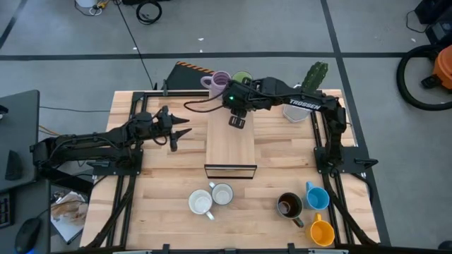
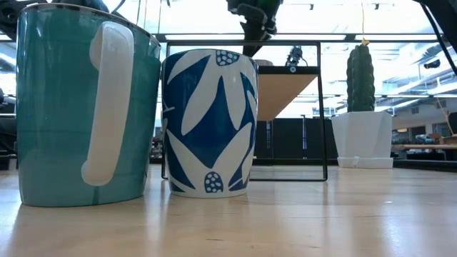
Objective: Place coffee mugs
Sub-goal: Put the violet mug on the shelf, then put the blue-green mug on the shelf
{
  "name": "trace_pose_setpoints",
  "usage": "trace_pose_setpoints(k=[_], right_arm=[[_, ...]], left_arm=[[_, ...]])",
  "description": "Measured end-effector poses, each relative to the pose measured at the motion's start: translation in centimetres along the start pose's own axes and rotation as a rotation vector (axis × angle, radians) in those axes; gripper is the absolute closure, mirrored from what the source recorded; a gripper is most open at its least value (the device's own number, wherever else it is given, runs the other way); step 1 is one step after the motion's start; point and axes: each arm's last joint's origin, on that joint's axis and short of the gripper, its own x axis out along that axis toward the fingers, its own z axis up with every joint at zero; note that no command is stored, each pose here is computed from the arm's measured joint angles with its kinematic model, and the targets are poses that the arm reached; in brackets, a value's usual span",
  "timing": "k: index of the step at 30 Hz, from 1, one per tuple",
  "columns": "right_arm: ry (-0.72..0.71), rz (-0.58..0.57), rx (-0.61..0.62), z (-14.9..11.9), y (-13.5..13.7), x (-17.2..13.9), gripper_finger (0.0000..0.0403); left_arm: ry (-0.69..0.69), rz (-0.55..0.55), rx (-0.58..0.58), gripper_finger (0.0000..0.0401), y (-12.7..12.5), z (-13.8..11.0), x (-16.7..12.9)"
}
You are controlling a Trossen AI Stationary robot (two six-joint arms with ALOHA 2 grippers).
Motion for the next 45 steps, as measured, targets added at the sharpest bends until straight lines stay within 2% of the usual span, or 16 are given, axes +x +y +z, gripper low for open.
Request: trace_pose_setpoints(k=[5,10,14,19,23,27,29,32,35,40,45], right_arm=[[-0.047,-0.011,-0.031,-0.1,0.7,-1.7,0.0264],[-0.083,0.034,-0.049,-1.0,2.0,-4.9,0.0264],[-0.092,0.082,-0.052,-2.1,4.1,-6.5,0.0264],[-0.094,0.051,-0.067,-4.5,7.1,-7.6,0.0264],[-0.104,0.021,-0.070,-6.8,8.9,-8.6,0.0264],[-0.133,0.009,-0.045,-9.1,9.6,-9.9,0.0264],[-0.159,-0.026,-0.040,-10.2,9.7,-10.2,0.0264],[-0.218,-0.061,-0.035,-11.9,9.8,-10.1,0.0264],[-0.258,-0.044,-0.025,-13.4,9.8,-9.4,0.0264],[-0.304,-0.017,-0.004,-15.6,9.7,-8.4,0.0264],[-0.355,0.009,0.000,-16.9,10.2,-7.4,0.0264]], left_arm=[[0.021,-0.039,-0.070,0.0221,-0.2,-0.2,0.0],[-0.014,-0.229,-0.092,0.0221,-1.6,-0.5,-0.1],[-0.073,-0.331,-0.098,0.0221,-3.3,-0.2,-0.4],[-0.136,-0.471,-0.048,0.0221,-6.3,0.5,-1.3],[-0.212,-0.511,-0.001,0.0221,-8.6,1.1,-2.5],[-0.210,-0.488,-0.051,0.0221,-10.0,1.9,-3.4],[-0.151,-0.489,-0.093,0.0221,-10.6,2.9,-3.9],[0.014,-0.458,-0.149,0.0221,-11.5,3.8,-4.4],[0.132,-0.423,-0.181,0.0221,-12.7,4.5,-4.8],[0.315,-0.434,-0.317,0.0221,-14.9,5.1,-4.9],[0.503,-0.348,-0.431,0.0221,-16.9,5.3,-4.2]])
